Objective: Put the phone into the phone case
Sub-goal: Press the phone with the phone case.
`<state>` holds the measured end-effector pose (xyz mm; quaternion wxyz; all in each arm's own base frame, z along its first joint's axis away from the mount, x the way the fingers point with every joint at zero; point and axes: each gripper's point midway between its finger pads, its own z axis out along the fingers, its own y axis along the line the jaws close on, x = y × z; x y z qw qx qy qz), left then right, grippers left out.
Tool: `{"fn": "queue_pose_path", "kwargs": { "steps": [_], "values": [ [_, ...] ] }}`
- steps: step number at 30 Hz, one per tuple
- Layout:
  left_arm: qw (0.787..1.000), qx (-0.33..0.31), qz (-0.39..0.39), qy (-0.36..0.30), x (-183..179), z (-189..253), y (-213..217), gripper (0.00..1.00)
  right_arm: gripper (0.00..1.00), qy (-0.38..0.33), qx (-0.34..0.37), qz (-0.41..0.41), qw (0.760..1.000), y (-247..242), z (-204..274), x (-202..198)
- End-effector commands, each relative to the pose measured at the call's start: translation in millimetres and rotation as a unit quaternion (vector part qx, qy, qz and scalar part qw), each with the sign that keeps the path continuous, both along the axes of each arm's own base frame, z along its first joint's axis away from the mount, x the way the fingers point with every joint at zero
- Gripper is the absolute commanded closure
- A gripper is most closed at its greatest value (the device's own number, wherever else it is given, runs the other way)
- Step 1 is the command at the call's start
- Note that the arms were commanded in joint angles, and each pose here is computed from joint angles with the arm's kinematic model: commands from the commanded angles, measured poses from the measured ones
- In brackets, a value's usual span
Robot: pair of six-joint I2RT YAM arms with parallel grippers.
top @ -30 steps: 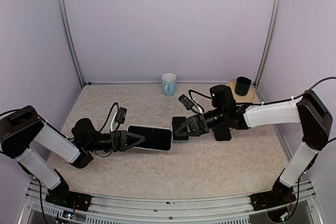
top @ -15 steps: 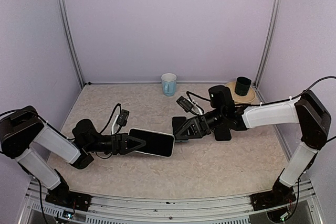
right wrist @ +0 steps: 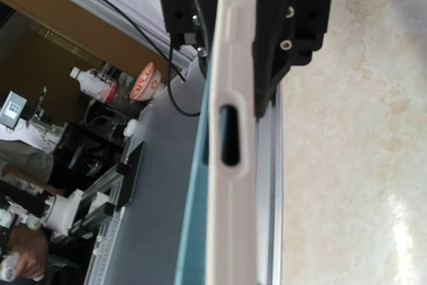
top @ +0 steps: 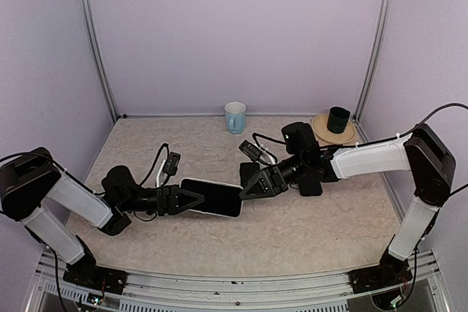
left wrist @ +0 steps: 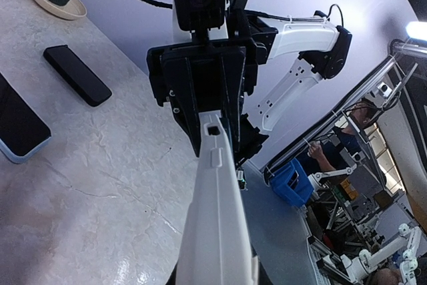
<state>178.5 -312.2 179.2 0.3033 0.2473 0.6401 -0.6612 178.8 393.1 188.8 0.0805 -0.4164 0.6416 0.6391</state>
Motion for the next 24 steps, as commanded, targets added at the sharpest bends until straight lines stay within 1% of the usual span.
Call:
{"fn": "queue_pose_path", "kwargs": {
  "steps": [1,5,9,11,13,17,19,22,23,24],
  "values": [
    [0.998,-0.03,0.014,-0.045,7,26,-3,1.0,0.81,-0.003,0.007,0.015,1.0,5,4,-4],
    [0.999,-0.025,0.017,-0.043,9,24,-4,0.99,0.93,0.0,0.006,0.018,1.0,5,4,-5],
    [0.999,-0.011,0.027,-0.04,15,20,-6,0.76,1.0,-0.012,-0.007,0.0,1.0,7,2,2],
    [0.999,-0.003,0.035,-0.04,18,17,-6,0.73,1.0,-0.02,-0.021,-0.017,0.999,8,0,7],
    [0.998,0.005,0.043,-0.038,22,14,-6,0.73,1.0,-0.031,-0.038,-0.04,0.998,9,-2,15],
    [0.998,0.013,0.052,-0.038,24,12,-5,0.83,1.0,-0.048,-0.052,-0.071,0.995,10,-1,26],
    [0.998,0.012,0.049,-0.037,23,12,-6,0.83,1.0,-0.049,-0.052,-0.081,0.994,10,2,29],
    [0.998,0.012,0.045,-0.036,21,11,-6,0.8,1.0,-0.05,-0.054,-0.103,0.992,8,5,38],
    [0.998,0.013,0.045,-0.035,21,10,-6,0.8,1.0,-0.05,-0.054,-0.109,0.991,8,7,40],
    [0.998,0.014,0.045,-0.034,21,9,-6,0.84,1.0,-0.05,-0.052,-0.113,0.991,7,8,42]
  ]
}}
